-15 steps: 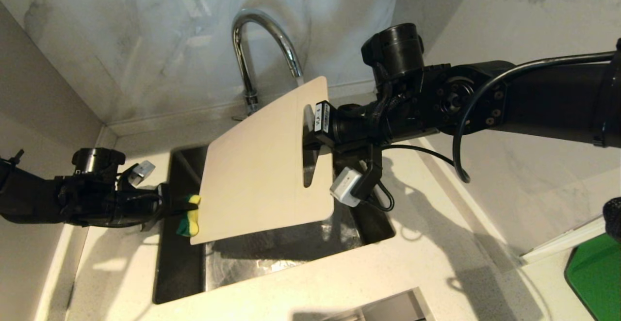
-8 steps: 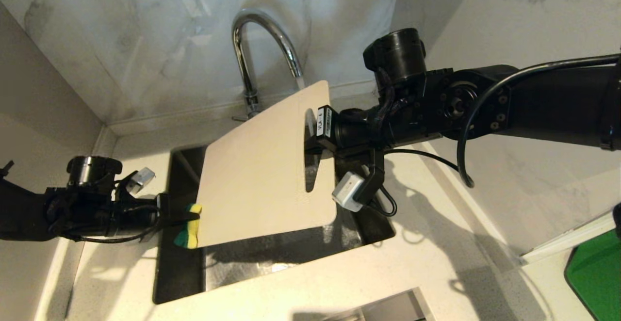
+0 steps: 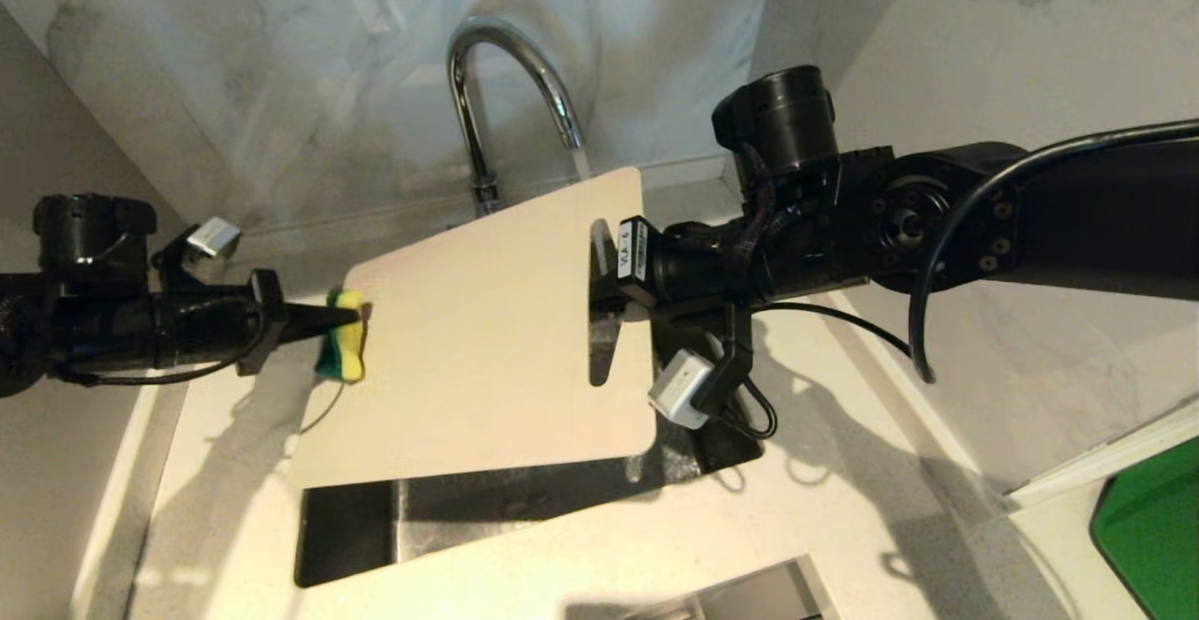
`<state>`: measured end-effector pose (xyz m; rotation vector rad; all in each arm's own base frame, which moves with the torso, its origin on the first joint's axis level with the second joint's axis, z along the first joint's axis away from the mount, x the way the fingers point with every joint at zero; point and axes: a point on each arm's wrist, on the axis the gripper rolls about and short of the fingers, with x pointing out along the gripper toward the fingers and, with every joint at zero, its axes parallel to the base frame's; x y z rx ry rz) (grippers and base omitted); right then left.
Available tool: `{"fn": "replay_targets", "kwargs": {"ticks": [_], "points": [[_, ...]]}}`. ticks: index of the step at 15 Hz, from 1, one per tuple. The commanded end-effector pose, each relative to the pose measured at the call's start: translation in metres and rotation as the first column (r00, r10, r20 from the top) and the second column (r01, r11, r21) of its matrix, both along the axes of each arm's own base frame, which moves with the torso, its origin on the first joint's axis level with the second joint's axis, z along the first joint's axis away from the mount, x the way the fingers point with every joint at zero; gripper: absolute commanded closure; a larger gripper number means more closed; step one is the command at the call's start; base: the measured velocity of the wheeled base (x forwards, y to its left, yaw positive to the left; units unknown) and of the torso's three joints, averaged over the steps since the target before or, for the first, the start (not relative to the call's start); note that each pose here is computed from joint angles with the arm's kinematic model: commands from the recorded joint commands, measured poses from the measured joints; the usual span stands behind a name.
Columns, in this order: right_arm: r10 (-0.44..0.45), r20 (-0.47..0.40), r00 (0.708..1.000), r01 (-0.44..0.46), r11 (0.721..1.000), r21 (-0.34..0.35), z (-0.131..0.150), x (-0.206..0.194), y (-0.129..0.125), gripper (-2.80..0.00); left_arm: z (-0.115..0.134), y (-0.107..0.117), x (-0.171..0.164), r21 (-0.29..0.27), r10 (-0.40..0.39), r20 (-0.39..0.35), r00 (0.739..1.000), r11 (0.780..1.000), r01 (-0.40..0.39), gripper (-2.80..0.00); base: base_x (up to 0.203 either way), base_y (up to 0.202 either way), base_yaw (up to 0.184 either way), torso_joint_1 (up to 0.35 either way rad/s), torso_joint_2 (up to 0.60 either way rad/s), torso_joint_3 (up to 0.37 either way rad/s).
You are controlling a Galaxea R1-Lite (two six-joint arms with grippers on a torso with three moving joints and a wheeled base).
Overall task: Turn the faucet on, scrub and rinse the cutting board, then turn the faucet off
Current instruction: Scrub the cutting board underwater, then put down the cutting board
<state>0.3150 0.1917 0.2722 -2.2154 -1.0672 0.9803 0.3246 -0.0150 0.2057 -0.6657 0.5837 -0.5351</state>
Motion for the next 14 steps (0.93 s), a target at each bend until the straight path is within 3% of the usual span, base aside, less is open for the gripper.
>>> {"fn": "replay_targets", "kwargs": {"ticks": [1,6,14], "points": [[0.006,0.004,1.0,-0.006,1.0,-0.011,0.0,-0.009,-0.005,0.0,0.034,0.003,-0.015,-0.004,0.008,0.092,0.996,1.0,-0.008,0.0,0.0,0.0,0.0,0.0,0.0,0.0],[0.005,0.021,1.0,-0.005,1.0,0.002,0.0,-0.027,-0.016,0.0,0.062,0.007,-0.029,-0.028,0.022,0.121,0.992,0.999,-0.019,0.0,0.0,0.0,0.0,0.0,0.0,0.0],[-0.042,-0.031,0.999,0.045,0.995,0.089,-0.024,-0.073,-0.044,0.0,0.065,0.007,-0.037,-0.053,0.035,0.079,0.996,0.998,-0.031,0.0,0.0,0.0,0.0,0.0,0.0,0.0]]}}
